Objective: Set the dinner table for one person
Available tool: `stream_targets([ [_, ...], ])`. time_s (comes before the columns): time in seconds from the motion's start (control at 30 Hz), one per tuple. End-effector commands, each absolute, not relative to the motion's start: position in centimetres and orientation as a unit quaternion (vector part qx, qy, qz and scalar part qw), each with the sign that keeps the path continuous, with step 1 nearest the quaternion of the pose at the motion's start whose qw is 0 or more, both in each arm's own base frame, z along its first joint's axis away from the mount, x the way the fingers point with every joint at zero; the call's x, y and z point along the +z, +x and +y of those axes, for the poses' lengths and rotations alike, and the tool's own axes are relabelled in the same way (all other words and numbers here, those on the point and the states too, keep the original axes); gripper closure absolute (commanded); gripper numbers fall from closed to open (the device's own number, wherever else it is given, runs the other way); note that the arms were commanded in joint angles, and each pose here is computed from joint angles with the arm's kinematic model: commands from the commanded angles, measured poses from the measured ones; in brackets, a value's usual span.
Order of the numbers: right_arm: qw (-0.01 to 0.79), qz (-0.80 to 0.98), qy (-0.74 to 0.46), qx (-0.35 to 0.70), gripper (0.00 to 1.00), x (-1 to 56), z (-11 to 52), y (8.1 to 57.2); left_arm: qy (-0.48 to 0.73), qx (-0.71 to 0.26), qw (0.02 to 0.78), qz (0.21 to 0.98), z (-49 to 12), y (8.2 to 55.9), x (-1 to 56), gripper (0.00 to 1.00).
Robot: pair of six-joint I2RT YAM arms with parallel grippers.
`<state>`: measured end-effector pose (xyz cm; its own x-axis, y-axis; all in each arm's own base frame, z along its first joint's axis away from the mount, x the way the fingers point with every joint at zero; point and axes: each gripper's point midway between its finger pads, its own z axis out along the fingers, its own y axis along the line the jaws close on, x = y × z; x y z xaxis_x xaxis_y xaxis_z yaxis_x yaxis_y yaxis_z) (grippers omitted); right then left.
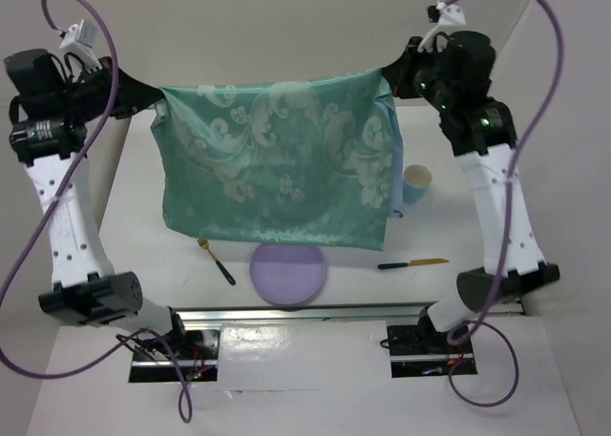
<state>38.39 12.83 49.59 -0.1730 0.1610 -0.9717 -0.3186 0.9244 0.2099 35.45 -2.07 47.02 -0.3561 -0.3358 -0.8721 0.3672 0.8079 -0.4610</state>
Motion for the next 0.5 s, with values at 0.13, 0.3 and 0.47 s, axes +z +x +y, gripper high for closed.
stream_targets([
  [0.13,0.609,0.771,-0.035,0.18,1.0,38.5,12.8,54.1,-0.087,-0.279,0.51,0.809,1.4,51.2,35.6,0.83],
  [0.3,0.548,0.816,-0.008,0.186,0.25,30.4,13.3,61.5,-0.141,-0.244,0.468,0.837,2.0,58.2,30.4,0.17],
  [0.47,0.541,0.822,-0.006,0.178,0.16,29.4,13.7,59.9,-0.158,-0.232,0.486,0.828,2.7,56.5,30.4,0.0],
])
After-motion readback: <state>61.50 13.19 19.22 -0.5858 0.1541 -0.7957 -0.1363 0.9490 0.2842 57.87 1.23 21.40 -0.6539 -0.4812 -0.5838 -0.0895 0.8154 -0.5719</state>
